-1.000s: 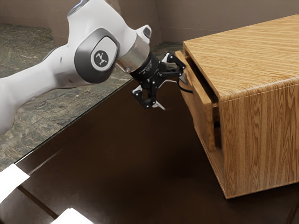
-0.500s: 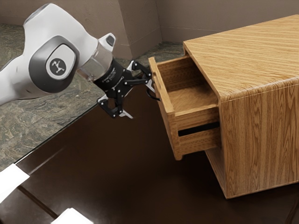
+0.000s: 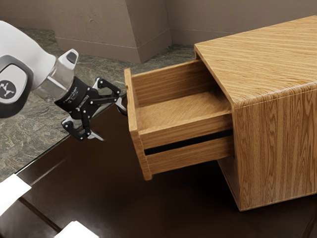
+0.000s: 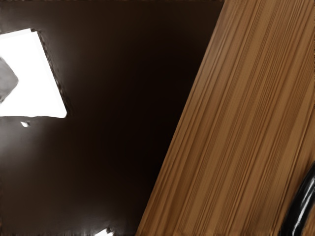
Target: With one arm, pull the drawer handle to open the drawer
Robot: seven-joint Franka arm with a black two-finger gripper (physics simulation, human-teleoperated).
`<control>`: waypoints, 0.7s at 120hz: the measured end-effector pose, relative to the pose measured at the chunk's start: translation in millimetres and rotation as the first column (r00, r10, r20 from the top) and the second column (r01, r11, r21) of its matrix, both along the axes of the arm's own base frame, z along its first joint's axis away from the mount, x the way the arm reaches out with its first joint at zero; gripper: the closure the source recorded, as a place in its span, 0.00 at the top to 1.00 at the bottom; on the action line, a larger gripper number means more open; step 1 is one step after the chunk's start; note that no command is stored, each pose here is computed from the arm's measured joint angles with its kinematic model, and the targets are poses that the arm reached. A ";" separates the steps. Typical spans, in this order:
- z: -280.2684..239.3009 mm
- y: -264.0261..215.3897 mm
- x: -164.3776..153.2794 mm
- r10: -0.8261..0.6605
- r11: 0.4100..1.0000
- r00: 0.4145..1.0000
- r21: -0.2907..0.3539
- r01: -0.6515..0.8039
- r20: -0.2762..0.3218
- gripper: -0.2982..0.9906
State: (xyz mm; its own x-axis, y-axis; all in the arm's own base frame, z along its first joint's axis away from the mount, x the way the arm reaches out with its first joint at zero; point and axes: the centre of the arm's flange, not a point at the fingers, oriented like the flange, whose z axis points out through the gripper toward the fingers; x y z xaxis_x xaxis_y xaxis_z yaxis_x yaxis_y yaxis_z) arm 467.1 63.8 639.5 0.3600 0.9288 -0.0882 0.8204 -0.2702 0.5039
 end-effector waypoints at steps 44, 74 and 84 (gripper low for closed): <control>1.4 17.4 -33.3 0.012 1.000 1.000 -0.001 -0.012 0.010 0.77; 23.5 22.8 -48.7 0.004 0.999 0.999 0.034 -0.005 0.038 0.77; 100.9 7.2 -92.2 -0.077 0.985 0.991 0.159 0.059 0.108 0.77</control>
